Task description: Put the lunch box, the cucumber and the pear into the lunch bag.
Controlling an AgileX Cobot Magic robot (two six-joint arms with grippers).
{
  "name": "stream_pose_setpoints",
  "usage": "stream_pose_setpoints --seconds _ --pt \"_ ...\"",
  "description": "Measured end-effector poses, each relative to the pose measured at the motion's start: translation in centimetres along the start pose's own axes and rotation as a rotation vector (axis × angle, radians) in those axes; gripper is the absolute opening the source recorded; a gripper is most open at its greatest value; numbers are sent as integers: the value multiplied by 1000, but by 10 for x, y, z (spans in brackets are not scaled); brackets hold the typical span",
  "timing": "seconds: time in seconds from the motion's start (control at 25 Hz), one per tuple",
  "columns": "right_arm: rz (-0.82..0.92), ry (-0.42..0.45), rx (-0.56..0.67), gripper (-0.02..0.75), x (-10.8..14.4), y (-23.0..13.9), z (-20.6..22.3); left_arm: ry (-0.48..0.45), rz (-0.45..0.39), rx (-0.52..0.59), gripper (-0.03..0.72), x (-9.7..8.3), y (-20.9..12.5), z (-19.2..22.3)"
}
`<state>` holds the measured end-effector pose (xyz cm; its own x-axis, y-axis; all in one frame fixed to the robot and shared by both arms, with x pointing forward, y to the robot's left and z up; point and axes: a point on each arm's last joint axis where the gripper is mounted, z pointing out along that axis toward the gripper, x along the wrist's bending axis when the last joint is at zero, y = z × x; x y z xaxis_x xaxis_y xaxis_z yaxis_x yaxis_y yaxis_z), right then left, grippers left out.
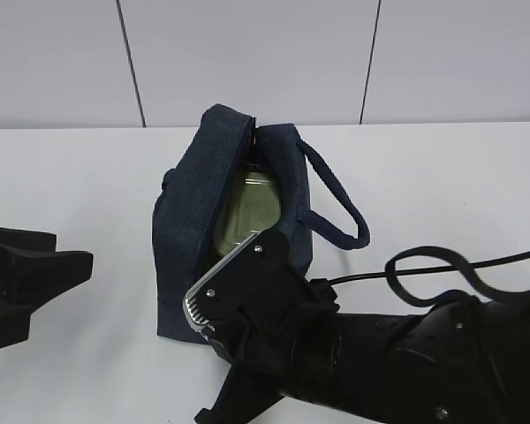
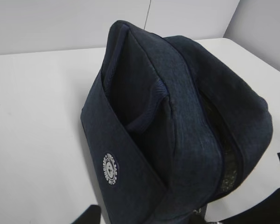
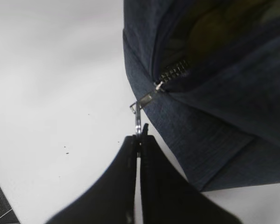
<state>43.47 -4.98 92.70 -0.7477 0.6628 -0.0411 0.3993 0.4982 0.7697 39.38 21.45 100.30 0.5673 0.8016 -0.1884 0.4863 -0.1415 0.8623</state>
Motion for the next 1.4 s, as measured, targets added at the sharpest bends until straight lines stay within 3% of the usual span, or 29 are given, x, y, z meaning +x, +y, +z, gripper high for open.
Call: stream_pose_setpoints --seconds 0.64,1.0,1.16,1.4 --pt "-83 19 -108 0 -1 28 -38 -13 27 18 342 -1 -2 1" --pt "-91 36 -152 0 1 53 -44 -100 93 181 342 1 -20 23" --pt "-90 36 -173 0 1 61 -45 -143 162 172 342 -1 -21 28" --pt "-90 38 -170 0 1 61 -45 -138 290 115 342 1 -18 31"
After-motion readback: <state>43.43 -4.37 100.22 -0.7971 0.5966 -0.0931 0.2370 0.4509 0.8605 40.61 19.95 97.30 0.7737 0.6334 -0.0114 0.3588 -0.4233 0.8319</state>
